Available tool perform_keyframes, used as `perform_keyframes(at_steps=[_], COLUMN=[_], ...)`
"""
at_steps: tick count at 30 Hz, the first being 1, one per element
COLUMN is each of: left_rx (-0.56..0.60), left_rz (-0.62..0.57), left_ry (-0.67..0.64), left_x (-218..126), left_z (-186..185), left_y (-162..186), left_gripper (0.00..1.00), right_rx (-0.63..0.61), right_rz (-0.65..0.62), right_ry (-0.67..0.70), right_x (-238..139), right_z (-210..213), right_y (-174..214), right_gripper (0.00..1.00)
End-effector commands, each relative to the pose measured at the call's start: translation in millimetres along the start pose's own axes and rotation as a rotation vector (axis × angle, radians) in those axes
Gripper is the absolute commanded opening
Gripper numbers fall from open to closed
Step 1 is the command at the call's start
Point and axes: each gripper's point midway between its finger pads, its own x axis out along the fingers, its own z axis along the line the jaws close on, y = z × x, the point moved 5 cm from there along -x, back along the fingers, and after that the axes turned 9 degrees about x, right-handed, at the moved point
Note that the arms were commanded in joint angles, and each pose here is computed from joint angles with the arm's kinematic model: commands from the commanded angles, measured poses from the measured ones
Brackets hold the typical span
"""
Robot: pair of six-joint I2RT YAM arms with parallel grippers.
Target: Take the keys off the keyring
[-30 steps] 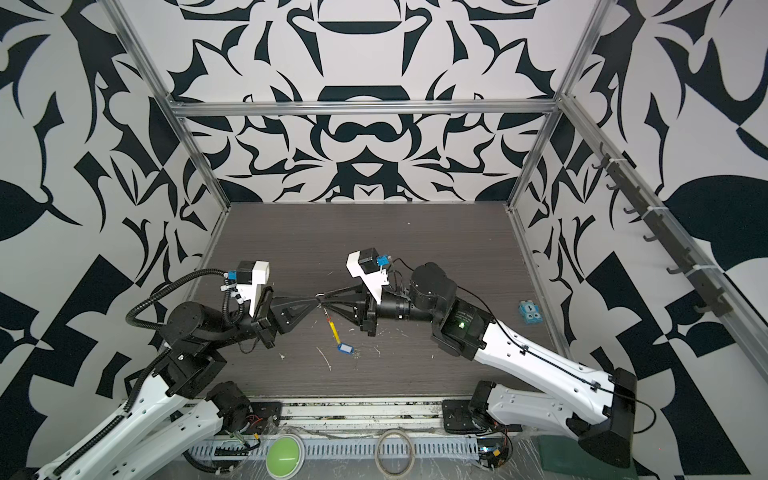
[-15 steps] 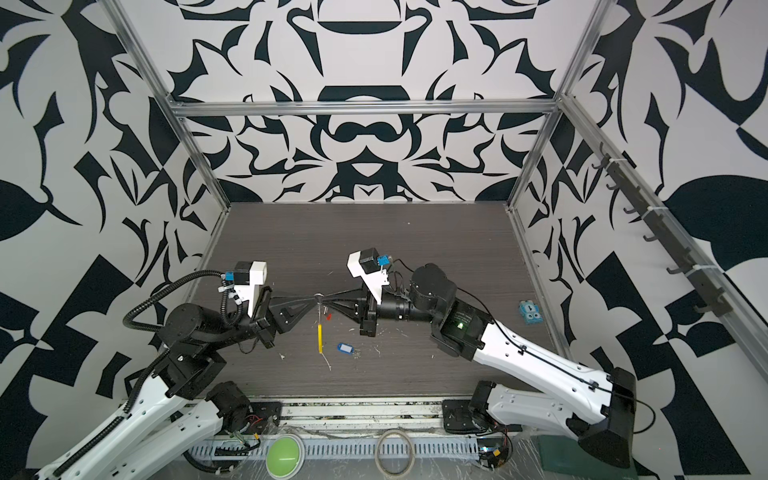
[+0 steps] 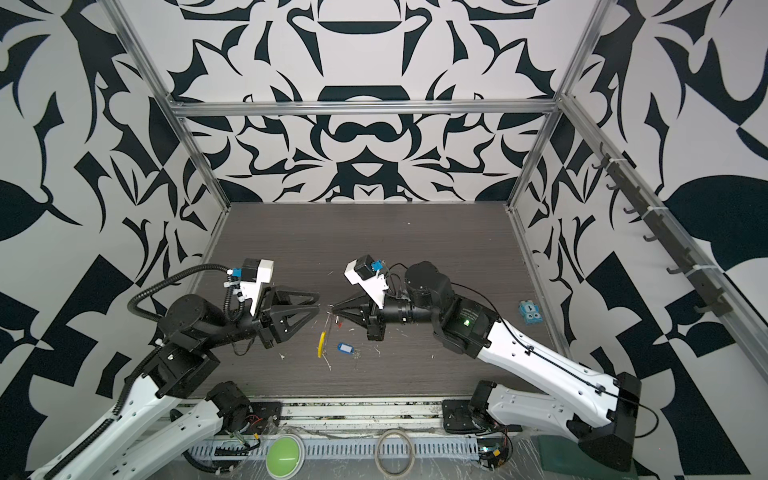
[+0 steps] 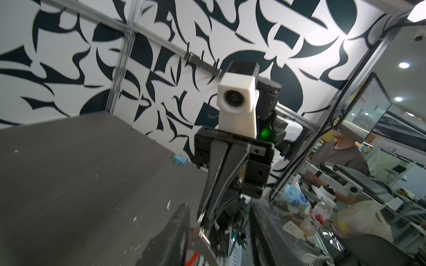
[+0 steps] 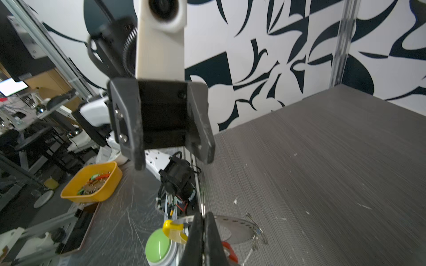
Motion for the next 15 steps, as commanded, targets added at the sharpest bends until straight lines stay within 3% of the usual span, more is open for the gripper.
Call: perform_keyframes(at_steps=[1,9,15], left_rx=[-0.050,-0.102,-0.107], left_rz=[0.166,0.337,0.382], left_ry=[0.027,0.035,0.060], left_x=[3,18,20], left_z=[-4,6,4], left_y=[11,18,17], left_gripper=[0.44,0.31,0.30], right_rx=[-0.063,-0.068,-0.060], right_rz=[0.046,0.150,0.166], right_ry=[-0.014,-0.009,0.006], right_x=[-14,-16,-17], right_z=[13,18,17], right_y=[-10,-17,-20], right_gripper=[0.00,0.00,0.00])
